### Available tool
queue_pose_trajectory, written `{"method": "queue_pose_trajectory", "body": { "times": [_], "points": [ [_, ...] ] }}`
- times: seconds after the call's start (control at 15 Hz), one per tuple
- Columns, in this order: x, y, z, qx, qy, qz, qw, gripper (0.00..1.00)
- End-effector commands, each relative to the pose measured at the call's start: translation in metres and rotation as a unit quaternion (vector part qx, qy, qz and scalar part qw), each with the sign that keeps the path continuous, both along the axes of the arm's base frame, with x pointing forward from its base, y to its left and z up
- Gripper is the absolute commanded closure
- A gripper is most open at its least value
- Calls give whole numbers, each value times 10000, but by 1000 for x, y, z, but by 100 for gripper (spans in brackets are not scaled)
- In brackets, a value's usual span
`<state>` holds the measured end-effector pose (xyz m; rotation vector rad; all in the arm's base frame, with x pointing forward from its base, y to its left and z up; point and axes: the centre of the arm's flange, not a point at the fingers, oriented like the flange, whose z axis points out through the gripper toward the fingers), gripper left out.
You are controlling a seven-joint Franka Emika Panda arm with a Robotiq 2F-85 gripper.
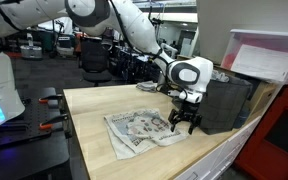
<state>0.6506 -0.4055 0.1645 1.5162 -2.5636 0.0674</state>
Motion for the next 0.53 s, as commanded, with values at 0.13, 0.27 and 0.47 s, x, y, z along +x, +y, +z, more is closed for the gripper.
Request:
{"method": "queue_pose_trajectory", "body": {
  "times": [0.13,0.27,0.47],
  "points": [
    [-88,21,13,78,224,1594,9869,0],
    [-104,20,11,118,344,2164,9756,0],
    [-132,22,4,221,520,2978,9530,0]
  ]
}}
